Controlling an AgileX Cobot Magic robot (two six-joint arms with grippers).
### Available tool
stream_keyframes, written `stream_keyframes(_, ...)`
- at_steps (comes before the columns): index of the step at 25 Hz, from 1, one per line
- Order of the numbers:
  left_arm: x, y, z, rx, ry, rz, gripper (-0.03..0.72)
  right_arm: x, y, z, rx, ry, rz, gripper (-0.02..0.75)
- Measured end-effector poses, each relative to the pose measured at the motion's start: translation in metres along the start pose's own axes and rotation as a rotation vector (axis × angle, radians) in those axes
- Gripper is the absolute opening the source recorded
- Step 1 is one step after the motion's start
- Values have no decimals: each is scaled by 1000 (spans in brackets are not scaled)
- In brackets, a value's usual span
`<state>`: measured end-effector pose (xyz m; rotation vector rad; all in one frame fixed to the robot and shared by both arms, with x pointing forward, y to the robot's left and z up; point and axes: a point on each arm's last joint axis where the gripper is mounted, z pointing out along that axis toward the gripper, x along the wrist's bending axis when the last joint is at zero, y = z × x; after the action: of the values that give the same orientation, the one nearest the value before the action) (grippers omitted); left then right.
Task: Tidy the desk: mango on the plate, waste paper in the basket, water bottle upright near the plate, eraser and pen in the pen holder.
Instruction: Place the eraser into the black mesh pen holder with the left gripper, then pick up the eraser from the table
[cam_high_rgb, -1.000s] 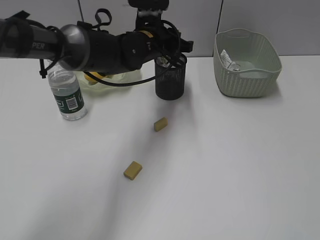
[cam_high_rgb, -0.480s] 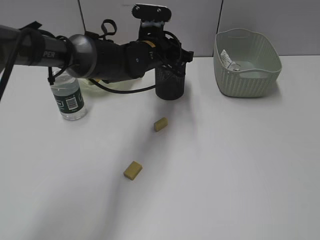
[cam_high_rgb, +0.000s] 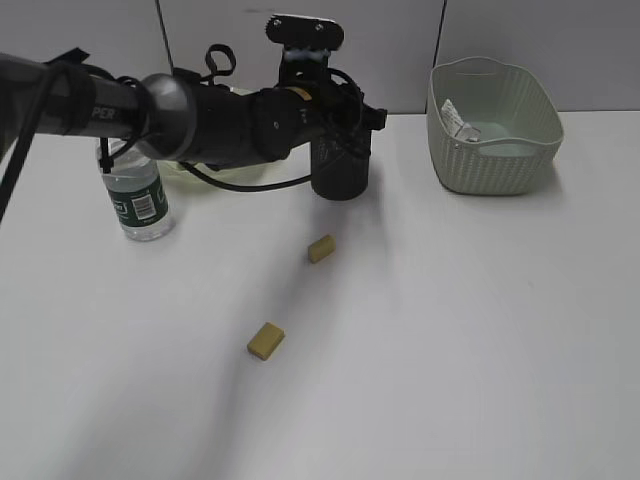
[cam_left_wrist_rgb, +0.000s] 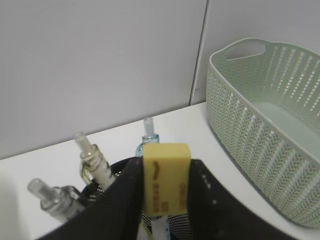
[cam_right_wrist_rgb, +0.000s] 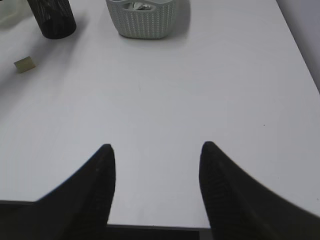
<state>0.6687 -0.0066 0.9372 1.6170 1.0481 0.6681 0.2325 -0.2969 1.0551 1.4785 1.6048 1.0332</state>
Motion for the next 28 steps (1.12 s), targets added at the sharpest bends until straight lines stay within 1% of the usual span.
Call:
stream_keyframes(6, 0, 0, 0, 0, 0, 0, 412, 0, 0, 0, 0, 0, 0, 432)
stream_keyframes(9, 0, 0, 0, 0, 0, -1, 452, 0, 0, 0, 0, 0, 0, 432)
stream_keyframes(14, 0, 0, 0, 5, -3, 1, 463, 0, 0, 0, 0, 0, 0, 432)
stream_keyframes(16, -2, 4, -3, 17, -19, 19, 464, 0, 0, 0, 0, 0, 0, 432)
stream_keyframes(22, -9, 35, -22, 55, -80, 65, 465, 0, 0, 0, 0, 0, 0, 432)
stream_keyframes(28, -16, 63, -49, 151, -150, 112, 465, 0, 0, 0, 0, 0, 0, 432)
